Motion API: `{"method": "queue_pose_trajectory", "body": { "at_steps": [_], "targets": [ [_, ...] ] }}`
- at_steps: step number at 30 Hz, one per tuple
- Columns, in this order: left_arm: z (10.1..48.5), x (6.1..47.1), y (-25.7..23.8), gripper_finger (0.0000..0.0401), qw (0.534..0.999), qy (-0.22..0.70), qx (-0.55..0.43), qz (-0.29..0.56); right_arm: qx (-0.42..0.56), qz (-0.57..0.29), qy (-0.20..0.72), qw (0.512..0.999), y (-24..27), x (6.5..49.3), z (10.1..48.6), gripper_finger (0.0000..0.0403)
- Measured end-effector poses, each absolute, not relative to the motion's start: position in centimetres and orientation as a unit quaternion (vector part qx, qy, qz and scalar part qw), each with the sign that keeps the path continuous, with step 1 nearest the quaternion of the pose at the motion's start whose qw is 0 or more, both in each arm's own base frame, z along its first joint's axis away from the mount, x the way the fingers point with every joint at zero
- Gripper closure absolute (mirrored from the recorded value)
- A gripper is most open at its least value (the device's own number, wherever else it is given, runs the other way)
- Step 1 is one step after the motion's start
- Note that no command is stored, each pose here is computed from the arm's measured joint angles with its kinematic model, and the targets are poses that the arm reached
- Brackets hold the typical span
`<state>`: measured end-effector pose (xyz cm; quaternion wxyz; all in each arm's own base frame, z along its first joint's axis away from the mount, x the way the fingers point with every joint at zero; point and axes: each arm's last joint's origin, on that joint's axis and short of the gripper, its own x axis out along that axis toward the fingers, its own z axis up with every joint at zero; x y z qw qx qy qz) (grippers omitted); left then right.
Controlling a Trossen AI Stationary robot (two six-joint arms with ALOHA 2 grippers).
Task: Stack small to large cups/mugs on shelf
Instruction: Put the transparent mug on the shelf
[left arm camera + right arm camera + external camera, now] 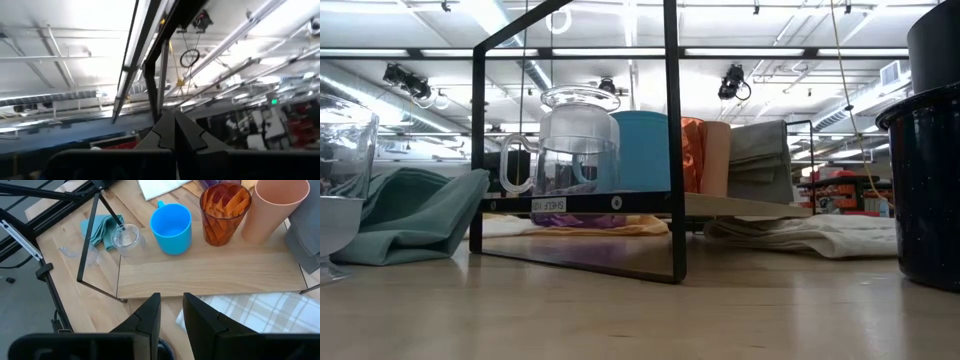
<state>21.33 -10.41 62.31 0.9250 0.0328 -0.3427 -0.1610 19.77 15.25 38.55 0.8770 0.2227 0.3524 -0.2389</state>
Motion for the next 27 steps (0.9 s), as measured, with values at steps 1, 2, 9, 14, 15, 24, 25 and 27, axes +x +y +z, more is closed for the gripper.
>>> {"method": "queue_pose_trajectory", "body": {
  "at_steps": [1, 2, 9, 14, 15, 24, 25, 27],
  "targets": [
    [62.4, 20.9, -10.0, 0.0401, 0.928, -0.337, 0.042, -0.156, 0.223, -0.239, 0.352, 0.877, 15.3, 19.8, 38.6, 0.0314],
    [62.4, 20.7, -9.6, 0.0401, 0.93, -0.332, 0.051, -0.151, 0.223, -0.239, 0.352, 0.877, 15.2, 19.8, 38.6, 0.0314],
    [62.9, 18.0, -7.9, 0.0401, 0.928, -0.325, 0.1, -0.155, 0.231, -0.242, 0.35, 0.875, 15.3, 19.8, 38.6, 0.0314],
    [60.6, 20.5, -9.1, 0.0401, 0.904, -0.369, 0.14, -0.162, 0.235, -0.244, 0.349, 0.874, 15.2, 19.8, 38.6, 0.0314],
    [60.3, 20.7, -9.0, 0.0401, 0.896, -0.39, 0.143, -0.156, 0.238, -0.245, 0.348, 0.873, 15.2, 19.8, 38.6, 0.0314],
    [56.6, 16.0, -4.5, 0.0401, 0.808, -0.575, 0.055, -0.115, 0.251, -0.255, 0.347, 0.867, 14.9, 20.0, 38.5, 0.0314],
    [55.4, 16.8, -4.4, 0.0401, 0.821, -0.555, 0.05, -0.122, 0.251, -0.257, 0.347, 0.866, 14.8, 20.1, 38.5, 0.0314],
    [52.9, 18.2, -4.3, 0.0401, 0.844, -0.519, 0.035, -0.127, 0.251, -0.261, 0.348, 0.865, 14.4, 20.4, 38.5, 0.0314]
  ]
}}
